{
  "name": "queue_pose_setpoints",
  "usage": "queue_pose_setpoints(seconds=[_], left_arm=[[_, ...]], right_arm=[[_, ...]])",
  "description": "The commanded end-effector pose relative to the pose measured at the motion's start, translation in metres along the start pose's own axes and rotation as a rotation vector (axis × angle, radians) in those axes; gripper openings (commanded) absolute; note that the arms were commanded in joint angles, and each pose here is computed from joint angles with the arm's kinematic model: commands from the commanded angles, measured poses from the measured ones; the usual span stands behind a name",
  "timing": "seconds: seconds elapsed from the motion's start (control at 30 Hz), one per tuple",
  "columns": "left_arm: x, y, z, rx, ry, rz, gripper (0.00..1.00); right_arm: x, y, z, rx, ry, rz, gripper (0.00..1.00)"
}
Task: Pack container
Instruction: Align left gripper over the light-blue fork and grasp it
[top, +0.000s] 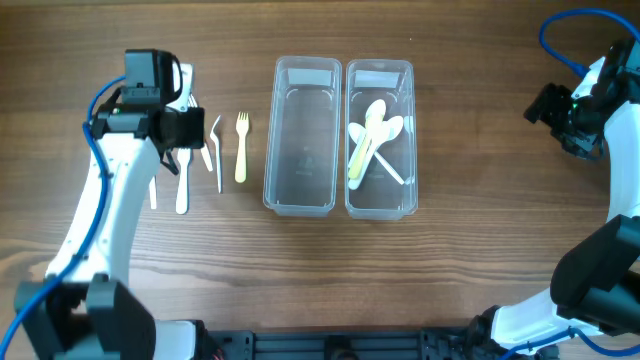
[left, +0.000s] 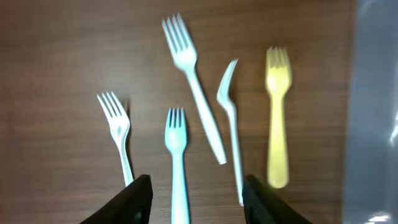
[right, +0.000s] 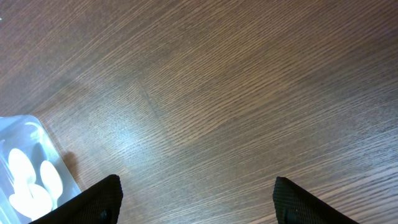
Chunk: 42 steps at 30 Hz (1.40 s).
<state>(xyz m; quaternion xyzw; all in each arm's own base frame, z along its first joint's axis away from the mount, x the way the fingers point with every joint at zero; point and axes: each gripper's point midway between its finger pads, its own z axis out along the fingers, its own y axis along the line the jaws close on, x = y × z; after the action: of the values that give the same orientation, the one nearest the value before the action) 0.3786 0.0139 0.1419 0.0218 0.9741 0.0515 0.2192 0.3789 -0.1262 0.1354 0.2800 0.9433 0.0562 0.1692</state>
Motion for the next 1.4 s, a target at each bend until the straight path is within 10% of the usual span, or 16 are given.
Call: queue_pose_setpoints(seconds=[0.0, 0.6, 0.87, 1.37], left_arm=[[0.036, 0.013, 0.051, -0.042, 0.184, -0.025, 0.48], [0.087, 0.026, 0.135, 0.050, 0.392, -0.068, 0.34], [0.088, 0.025, 0.134, 0.057, 0.395, -0.066, 0.04], [0.054, 0.020, 0.088, 0.048, 0.280, -0.042, 0.04]], right_arm=[[0.004, 0.003, 0.004, -0.013, 0.020, -0.007, 0.77], [0.004, 0.003, 0.004, -0.013, 0.019, -0.010, 0.77], [0.004, 0.003, 0.004, -0.014, 0.020, -0.009, 0.77], [0.000, 0.004, 0.004, -0.016, 0.005, -0.011, 0.76]])
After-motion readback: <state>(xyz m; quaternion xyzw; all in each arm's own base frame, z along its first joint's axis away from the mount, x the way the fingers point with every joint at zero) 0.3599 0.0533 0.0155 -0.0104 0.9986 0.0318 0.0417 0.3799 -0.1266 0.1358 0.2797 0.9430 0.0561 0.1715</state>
